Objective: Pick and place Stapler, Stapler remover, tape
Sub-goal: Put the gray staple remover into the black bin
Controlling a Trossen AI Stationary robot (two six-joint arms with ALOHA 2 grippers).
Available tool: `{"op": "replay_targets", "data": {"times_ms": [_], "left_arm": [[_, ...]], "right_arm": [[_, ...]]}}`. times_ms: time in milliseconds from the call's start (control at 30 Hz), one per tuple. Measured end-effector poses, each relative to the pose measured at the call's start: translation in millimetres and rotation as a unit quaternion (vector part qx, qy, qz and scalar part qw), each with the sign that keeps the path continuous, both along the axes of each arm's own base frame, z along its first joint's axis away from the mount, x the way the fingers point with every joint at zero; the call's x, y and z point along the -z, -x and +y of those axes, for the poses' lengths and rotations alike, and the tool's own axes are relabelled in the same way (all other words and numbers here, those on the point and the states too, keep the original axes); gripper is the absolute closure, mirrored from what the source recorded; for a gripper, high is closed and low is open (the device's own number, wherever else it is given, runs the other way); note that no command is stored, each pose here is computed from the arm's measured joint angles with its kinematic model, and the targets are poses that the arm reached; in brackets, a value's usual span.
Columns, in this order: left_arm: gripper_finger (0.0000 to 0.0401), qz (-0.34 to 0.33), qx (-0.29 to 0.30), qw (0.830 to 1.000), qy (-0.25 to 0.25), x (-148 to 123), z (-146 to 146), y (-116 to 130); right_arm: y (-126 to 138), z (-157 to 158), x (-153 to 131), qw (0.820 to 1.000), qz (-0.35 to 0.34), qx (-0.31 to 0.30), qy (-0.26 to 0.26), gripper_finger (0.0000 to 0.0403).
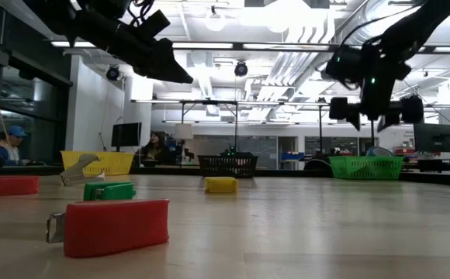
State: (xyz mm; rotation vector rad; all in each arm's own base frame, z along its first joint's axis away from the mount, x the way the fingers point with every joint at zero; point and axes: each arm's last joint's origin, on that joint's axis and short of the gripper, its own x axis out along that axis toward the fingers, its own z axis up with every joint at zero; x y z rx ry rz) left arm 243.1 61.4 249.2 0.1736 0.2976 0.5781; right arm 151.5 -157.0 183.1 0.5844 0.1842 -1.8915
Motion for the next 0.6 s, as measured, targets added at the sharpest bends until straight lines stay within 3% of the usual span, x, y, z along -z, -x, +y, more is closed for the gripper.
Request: {"op": "replay_targets", "data": {"times_ms": [267,600], "left_arm": [[0.0176,0.025,-0.036,0.999,0.016,-8.5,-3.1,23.0],[0.0176,0.03,-0.068,0.991,0.115,-13.6,-11.0,60.5]], "right_arm": [[-2.9,27.5,-33.9,0.99,0.056,-0.126,0.022,0.021],[-6.7,61.3,-57.9,0.945,0.141,-0.292,0.041,0.021]]}}
